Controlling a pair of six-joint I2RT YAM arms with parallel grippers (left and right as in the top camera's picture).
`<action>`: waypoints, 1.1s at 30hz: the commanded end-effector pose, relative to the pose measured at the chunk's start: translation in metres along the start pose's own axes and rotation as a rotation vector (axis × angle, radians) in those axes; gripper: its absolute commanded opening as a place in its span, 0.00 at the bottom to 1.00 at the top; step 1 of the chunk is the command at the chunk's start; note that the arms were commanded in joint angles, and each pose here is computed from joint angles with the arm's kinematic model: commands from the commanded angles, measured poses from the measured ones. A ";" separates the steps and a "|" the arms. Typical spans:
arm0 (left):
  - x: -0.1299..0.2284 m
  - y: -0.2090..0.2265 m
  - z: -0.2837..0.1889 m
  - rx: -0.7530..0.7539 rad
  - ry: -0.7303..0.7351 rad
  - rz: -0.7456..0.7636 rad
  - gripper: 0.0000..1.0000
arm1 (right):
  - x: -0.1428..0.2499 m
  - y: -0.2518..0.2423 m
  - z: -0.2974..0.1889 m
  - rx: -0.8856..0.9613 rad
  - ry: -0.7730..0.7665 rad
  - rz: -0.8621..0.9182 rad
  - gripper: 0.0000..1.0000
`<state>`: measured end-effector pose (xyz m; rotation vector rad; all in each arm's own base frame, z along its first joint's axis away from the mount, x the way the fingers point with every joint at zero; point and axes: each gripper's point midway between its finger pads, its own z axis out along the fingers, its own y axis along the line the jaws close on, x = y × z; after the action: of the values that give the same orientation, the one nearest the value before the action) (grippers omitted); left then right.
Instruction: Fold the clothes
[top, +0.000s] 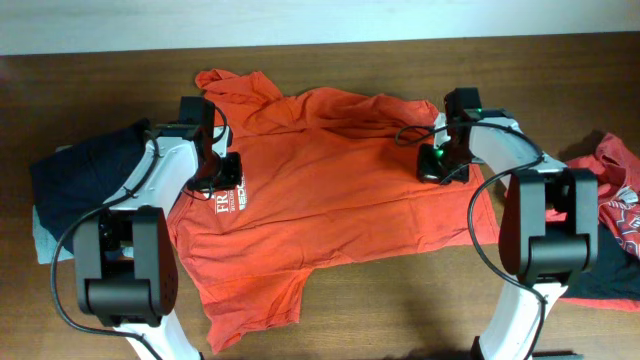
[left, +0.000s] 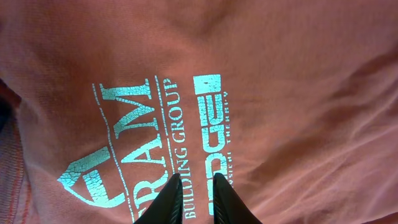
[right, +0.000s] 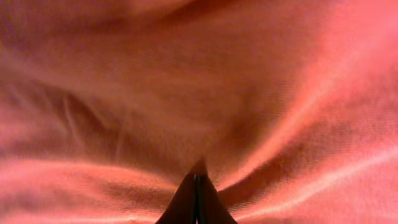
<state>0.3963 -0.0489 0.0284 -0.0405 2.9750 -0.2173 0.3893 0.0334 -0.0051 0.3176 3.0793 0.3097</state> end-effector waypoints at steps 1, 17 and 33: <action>-0.003 -0.002 -0.002 0.011 -0.007 0.032 0.17 | 0.071 -0.069 0.040 0.276 0.232 0.168 0.04; 0.004 -0.002 -0.002 0.010 0.022 0.081 0.18 | 0.032 -0.036 -0.096 0.186 -0.175 0.082 0.04; -0.003 -0.014 0.000 0.017 -0.014 0.176 0.34 | -0.062 -0.058 -0.072 0.045 -0.418 -0.006 0.60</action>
<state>0.3980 -0.0513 0.0288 0.0988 2.9605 -0.2071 0.4361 -0.0241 0.0761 0.2600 2.6502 0.1386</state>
